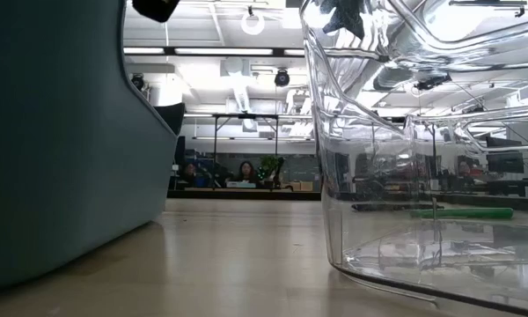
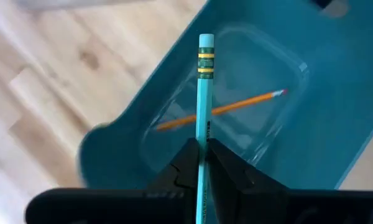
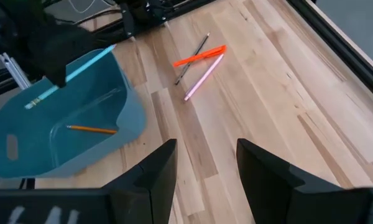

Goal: Sort pens & pencils
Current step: Put the light blue pencil into the blue bin, then put the dark blue pencil into the blue bin

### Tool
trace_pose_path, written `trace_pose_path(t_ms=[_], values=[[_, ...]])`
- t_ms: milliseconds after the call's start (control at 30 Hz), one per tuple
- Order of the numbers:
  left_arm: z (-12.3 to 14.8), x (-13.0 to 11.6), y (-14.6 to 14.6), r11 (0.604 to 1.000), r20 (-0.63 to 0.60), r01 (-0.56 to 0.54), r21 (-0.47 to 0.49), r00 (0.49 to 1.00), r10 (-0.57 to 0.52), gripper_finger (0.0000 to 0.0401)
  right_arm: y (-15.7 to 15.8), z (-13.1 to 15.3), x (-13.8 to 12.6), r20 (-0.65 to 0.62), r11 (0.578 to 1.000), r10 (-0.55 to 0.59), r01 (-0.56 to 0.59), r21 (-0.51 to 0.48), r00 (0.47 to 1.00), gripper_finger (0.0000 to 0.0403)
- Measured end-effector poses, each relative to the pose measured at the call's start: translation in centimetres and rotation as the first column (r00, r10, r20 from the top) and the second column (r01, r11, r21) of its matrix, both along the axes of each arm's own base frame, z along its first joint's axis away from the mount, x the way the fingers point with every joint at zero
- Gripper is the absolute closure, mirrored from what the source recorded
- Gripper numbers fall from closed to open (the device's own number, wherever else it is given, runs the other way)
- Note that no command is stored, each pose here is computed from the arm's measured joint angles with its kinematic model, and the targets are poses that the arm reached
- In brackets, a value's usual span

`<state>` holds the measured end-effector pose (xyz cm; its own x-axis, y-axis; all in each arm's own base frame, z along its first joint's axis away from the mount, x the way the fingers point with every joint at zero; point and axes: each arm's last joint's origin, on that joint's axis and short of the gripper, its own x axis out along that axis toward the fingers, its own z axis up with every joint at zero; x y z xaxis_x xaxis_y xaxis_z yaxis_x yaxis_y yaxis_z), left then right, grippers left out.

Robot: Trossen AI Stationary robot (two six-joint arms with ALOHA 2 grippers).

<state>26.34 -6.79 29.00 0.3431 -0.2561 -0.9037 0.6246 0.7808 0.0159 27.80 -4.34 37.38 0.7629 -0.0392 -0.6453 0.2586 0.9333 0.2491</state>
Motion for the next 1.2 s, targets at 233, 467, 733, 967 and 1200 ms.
trace_pose_path(t_ms=[233,467,733,967,1200], values=[[-2.6,1.7,-2.2,0.998,-0.067,0.055,-0.016,0.996,-0.055,0.0387,0.1,-0.3,-0.3,-0.046,1.0,0.012,-0.012,-0.002,0.999,0.0245],[-3.2,2.9,-3.0,0.997,-0.023,0.048,-0.055,0.999,-0.049,0.0387,0.1,-0.7,-0.7,-0.103,1.0,0.029,-0.029,0.001,0.994,0.0245],[-3.7,2.6,-2.9,0.999,-0.096,0.017,-0.05,0.995,-0.022,0.0381,0.2,-0.8,-0.7,-0.106,0.998,0.06,-0.058,0.017,0.993,0.0245],[-3.7,2.5,-2.8,0.999,-0.105,-0.011,-0.053,0.994,0.005,0.0311,0.3,-0.8,-0.7,-0.105,0.997,0.071,-0.069,0.017,0.992,0.0245],[-1.1,2.1,-1.5,0.986,-0.09,-0.056,0.156,0.993,0.071,0.0282,0.3,-0.8,-0.7,-0.105,0.997,0.073,-0.072,0.014,0.992,0.0245]])
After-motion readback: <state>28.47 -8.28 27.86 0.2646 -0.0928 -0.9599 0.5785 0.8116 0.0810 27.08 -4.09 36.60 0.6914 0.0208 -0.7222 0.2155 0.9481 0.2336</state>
